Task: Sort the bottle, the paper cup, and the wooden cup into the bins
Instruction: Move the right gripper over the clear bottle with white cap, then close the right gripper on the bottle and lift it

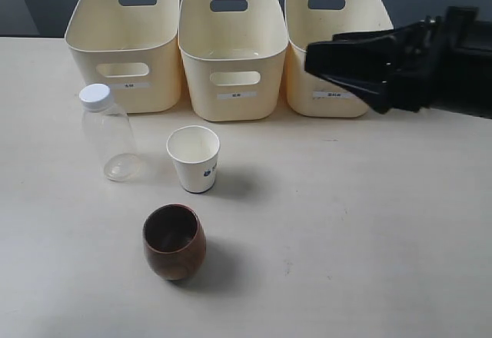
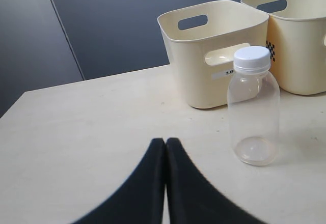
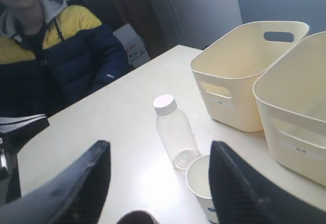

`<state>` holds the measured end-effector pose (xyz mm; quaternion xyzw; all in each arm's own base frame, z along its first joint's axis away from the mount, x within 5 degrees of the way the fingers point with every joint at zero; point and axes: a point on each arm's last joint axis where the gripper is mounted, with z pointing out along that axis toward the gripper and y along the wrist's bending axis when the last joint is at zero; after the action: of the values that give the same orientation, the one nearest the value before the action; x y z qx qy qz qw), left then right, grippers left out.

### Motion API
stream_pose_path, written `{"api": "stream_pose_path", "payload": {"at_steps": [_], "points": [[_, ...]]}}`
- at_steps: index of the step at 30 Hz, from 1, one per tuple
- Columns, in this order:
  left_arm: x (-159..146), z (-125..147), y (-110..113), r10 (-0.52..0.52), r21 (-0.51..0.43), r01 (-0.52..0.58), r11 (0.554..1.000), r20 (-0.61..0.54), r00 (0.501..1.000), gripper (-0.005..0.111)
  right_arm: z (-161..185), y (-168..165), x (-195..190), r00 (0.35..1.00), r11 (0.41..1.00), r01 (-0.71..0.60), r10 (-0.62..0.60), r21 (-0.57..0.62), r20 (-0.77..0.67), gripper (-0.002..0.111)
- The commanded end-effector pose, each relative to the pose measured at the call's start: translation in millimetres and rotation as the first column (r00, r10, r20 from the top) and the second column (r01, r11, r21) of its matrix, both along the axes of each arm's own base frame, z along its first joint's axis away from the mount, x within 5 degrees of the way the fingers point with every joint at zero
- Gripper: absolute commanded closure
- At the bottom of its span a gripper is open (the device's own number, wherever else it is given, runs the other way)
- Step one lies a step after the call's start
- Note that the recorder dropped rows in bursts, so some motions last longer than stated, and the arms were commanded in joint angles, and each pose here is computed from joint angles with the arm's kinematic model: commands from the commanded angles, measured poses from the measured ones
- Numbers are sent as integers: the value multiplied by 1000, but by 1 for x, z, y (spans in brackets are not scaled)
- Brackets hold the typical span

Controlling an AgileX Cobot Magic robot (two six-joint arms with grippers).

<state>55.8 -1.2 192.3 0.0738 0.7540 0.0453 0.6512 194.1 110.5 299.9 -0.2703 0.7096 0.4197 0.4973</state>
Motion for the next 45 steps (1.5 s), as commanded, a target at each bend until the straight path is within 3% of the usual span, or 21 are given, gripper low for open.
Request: {"api": "stream_pose_path", "payload": {"at_steps": [1, 5, 10, 17, 27, 45], "points": [[0, 0, 0, -3, -8, 4, 1000, 4, 1000, 107, -2, 33, 15, 998, 993, -9, 16, -120, 55, 53], [0, 0, 0, -3, -8, 4, 1000, 4, 1000, 107, -7, 64, 28, 993, 976, -30, 53, -214, 102, 53], [0, 0, 0, -3, -8, 4, 1000, 4, 1000, 107, -16, 108, 37, 973, 952, -145, 186, -270, 133, 51], [0, 0, 0, -3, -8, 4, 1000, 4, 1000, 107, -41, 151, 60, 971, 931, -188, 225, -313, 84, 29], [0, 0, 0, -3, -7, 3, 1000, 4, 1000, 107, -65, 202, 80, 960, 913, -236, 273, -333, 67, 29], [0, 0, 0, -3, -7, 3, 1000, 4, 1000, 107, -105, 247, 128, 965, 913, -210, 251, -350, 73, 33]]}}
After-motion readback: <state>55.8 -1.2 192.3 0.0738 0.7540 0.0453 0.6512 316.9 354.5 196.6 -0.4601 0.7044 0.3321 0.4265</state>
